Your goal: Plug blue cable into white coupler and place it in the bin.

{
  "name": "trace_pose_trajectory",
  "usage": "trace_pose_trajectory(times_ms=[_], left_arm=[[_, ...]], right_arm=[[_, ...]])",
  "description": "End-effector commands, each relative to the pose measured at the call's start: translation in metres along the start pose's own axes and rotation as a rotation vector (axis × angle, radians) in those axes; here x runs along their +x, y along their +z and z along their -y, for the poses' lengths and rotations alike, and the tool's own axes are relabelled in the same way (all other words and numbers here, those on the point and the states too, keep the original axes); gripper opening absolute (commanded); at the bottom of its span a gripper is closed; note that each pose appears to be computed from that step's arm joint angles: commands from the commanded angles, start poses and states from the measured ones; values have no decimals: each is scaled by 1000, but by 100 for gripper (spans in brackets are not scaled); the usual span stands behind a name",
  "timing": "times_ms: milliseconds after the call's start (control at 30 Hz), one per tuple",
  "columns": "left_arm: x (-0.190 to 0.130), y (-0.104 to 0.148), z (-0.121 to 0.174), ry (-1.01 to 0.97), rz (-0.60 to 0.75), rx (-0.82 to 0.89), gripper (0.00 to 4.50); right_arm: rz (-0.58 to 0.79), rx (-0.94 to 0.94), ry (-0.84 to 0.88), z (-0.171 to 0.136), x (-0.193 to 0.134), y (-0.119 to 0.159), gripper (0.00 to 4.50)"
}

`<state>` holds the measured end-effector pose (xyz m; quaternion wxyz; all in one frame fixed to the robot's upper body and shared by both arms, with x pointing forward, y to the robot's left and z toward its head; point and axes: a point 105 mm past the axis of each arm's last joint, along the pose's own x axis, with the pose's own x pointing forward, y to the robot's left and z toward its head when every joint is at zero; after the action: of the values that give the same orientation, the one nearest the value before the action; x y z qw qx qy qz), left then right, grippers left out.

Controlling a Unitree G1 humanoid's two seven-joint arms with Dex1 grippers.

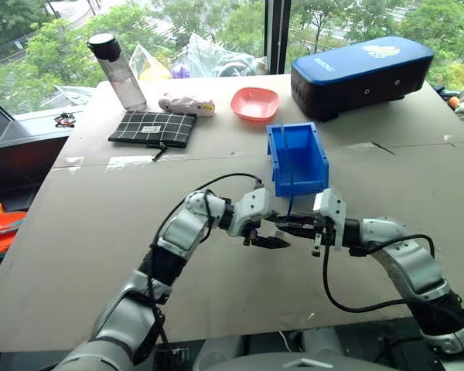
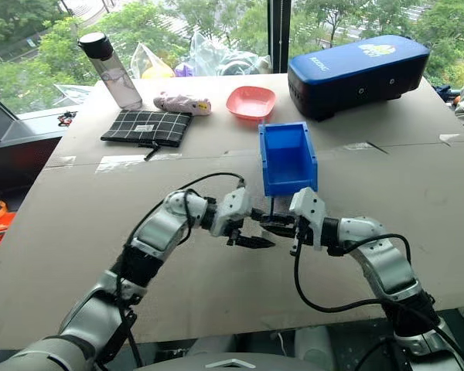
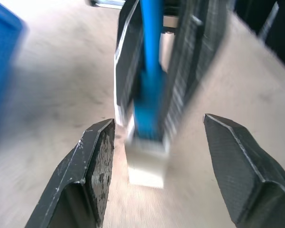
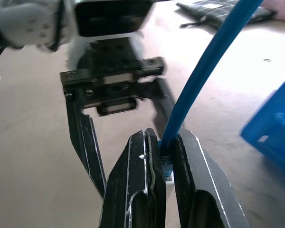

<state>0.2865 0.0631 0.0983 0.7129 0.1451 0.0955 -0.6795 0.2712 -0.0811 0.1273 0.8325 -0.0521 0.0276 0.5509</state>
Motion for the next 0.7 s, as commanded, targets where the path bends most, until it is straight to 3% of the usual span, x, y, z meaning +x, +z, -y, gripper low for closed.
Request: trace_pose_trajectory(times_ms=[33, 200, 300, 400, 433, 533, 700], left_arm=[[-31, 13, 10, 175, 73, -46, 272], [-51, 26, 19, 385, 204, -75, 272], [-54, 36, 22, 448, 242, -82, 272], [-55, 48, 21, 506, 279, -66, 272], [-55, 51, 20, 518, 287, -66, 286], [-60, 55, 18, 559, 301, -71, 286], [-64, 55, 23, 584, 299, -86, 286]], right_arm=[[126, 56, -58, 14, -10, 55, 0], [56, 104, -204, 70, -1, 81, 0], [-18, 180, -308, 109, 7, 79, 0], [-109, 221, -310, 127, 13, 65, 0], [-132, 228, -301, 130, 15, 60, 81], [-148, 221, -316, 138, 13, 58, 197], [-32, 138, -319, 127, -12, 76, 439]])
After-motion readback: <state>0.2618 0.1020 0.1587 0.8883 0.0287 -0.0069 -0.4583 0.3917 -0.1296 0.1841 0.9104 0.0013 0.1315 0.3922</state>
